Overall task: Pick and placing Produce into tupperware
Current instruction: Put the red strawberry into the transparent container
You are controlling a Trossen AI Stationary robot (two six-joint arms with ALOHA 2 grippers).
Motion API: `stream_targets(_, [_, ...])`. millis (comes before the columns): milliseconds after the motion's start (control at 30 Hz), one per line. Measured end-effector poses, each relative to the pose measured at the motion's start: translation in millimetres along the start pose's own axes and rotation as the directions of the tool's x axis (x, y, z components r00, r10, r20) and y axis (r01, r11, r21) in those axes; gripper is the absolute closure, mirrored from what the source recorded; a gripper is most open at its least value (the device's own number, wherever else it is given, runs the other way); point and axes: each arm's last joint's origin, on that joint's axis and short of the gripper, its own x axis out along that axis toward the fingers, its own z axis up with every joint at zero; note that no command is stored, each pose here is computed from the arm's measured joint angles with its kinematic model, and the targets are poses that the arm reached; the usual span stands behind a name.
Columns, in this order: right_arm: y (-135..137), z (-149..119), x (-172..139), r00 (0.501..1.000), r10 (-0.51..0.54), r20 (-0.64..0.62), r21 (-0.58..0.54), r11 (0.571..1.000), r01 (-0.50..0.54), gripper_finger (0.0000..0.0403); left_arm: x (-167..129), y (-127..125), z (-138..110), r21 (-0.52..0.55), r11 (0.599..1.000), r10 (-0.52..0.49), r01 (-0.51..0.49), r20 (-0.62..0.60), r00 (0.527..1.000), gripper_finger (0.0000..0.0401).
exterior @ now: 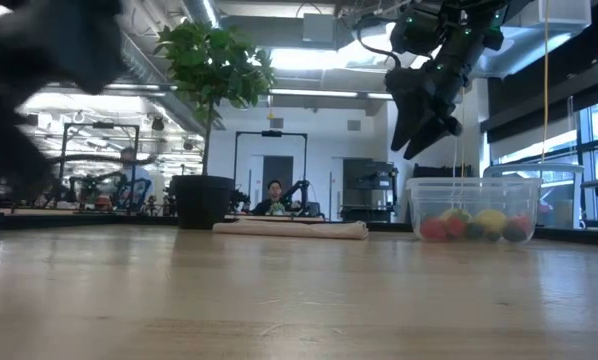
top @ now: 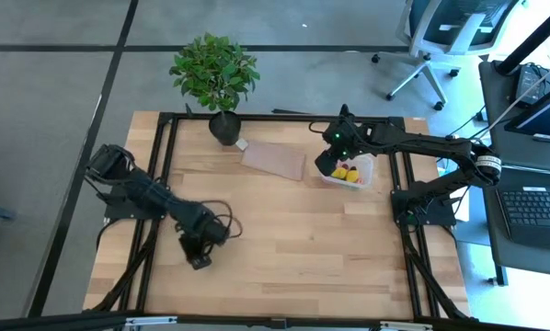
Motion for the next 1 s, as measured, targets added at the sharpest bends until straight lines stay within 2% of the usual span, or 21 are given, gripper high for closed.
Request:
stream_targets(100, [1.5,-0.2,0.0,0.999,0.048,-0.014,0.059,0.997,-0.047,0.0194,-18.8,0.7,15.1,0.066,0.997,-0.034,0.028,0.101,0.994,0.0293])
stream_targets(233, [6.1,1.5,-0.5,0.984,0.178,-0.029,0.157,0.973,-0.172,0.0194,-53.2,4.8,37.1,0.155,0.987,-0.081,0.042,0.256,0.963,0.029])
stream_targets(400, [13.4,8.1,-2.2,0.943,0.334,0.005,0.184,0.926,-0.329,0.0194,-104.3,11.0,64.2,0.277,0.96,-0.108,-0.033,0.478,0.872,0.0289])
stream_targets(500, [20.4,14.0,-4.1,0.918,0.391,0.064,0.165,0.903,-0.397,0.0194,-136.4,12.5,79.8,0.328,0.937,-0.116,-0.122,0.619,0.777,0.0293])
stream_targets(600, [26.0,19.4,-6.2,0.896,0.426,0.125,0.176,0.879,-0.443,0.0194,-169.8,9.9,91.6,0.345,0.911,-0.125,-0.227,0.755,0.643,0.0291])
stream_targets(700, [27.8,22.7,-7.4,0.884,0.441,0.158,0.217,0.857,-0.467,0.0194,-201.4,4.5,96.6,0.326,0.878,-0.114,-0.35,0.853,0.509,0.0282])
stream_targets(833, [28.6,25.6,-8.4,0.874,0.448,0.188,0.277,0.829,-0.485,0.0194,-232.3,0.0,98.5,0.259,0.839,-0.087,-0.479,0.932,0.351,0.0283])
stream_targets(933, [32.8,27.1,-9.9,0.859,0.467,0.211,0.262,0.819,-0.51,0.0194,-245.4,0.2,100.9,0.225,0.827,-0.096,-0.515,0.96,0.264,0.0291])
stream_targets(1000, [36.5,28.9,-11.5,0.842,0.485,0.234,0.241,0.81,-0.534,0.0194,-250.8,1.9,102.6,0.208,0.83,-0.103,-0.517,0.969,0.225,0.0292])
